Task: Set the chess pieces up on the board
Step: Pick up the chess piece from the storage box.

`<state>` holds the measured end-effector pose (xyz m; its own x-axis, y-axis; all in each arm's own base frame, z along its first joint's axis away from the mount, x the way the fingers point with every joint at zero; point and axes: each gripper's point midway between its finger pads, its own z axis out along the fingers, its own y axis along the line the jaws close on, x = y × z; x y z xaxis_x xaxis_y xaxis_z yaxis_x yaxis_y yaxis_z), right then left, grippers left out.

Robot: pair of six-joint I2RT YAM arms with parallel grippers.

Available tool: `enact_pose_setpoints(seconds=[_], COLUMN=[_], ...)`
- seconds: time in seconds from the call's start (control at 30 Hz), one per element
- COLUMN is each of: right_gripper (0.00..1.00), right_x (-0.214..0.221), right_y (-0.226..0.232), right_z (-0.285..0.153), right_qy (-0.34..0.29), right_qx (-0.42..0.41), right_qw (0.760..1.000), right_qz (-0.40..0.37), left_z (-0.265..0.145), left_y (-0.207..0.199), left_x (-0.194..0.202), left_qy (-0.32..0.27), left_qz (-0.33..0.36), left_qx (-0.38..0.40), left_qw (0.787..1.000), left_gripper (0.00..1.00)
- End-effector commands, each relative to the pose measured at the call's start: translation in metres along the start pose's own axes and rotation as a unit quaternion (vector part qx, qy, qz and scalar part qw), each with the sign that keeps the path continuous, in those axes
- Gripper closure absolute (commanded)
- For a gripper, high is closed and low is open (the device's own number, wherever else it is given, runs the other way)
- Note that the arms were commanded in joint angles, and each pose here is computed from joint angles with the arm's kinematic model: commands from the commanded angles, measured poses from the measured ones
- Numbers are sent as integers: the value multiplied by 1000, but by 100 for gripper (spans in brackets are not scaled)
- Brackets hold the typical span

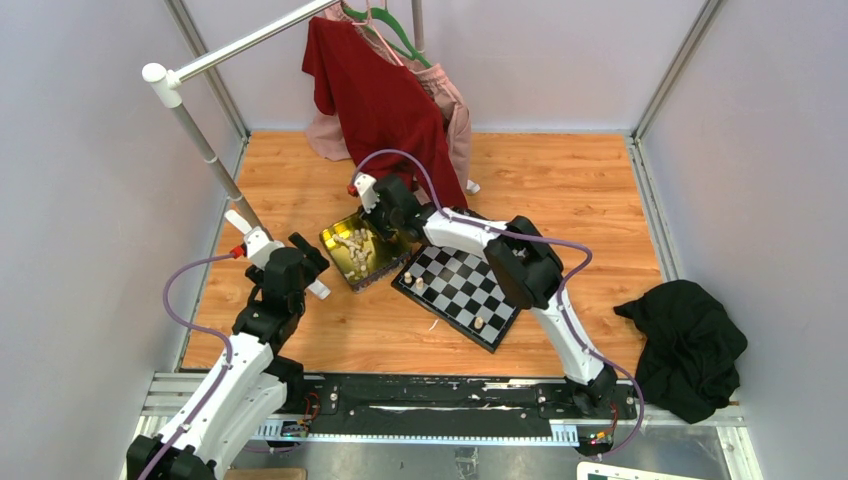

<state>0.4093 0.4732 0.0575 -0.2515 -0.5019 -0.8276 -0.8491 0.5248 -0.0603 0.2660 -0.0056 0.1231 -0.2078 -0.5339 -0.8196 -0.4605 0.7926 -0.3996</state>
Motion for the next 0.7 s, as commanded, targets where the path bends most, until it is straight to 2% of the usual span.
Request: enact_pose_setpoints(seconds=[0.0, 0.33, 0.67], right_gripper=[100, 100, 100], right_x=[-33, -51, -30], right_y=[-17, -12, 8], right_z=[-23, -63, -132], right_qy=[-37, -58, -51], right_qx=[24, 33, 60], right_qw=[999, 998, 997], right_qz=[-13, -17, 8], left_z=[-1, 0, -1], left_y=[2, 4, 6], left_x=[-8, -5, -3], left_qy=[-15, -12, -10], left_qz=[2, -1, 1], left_qx=[-9, -13, -12], left_qw=[1000, 1000, 1000], left_gripper=[10, 10, 10])
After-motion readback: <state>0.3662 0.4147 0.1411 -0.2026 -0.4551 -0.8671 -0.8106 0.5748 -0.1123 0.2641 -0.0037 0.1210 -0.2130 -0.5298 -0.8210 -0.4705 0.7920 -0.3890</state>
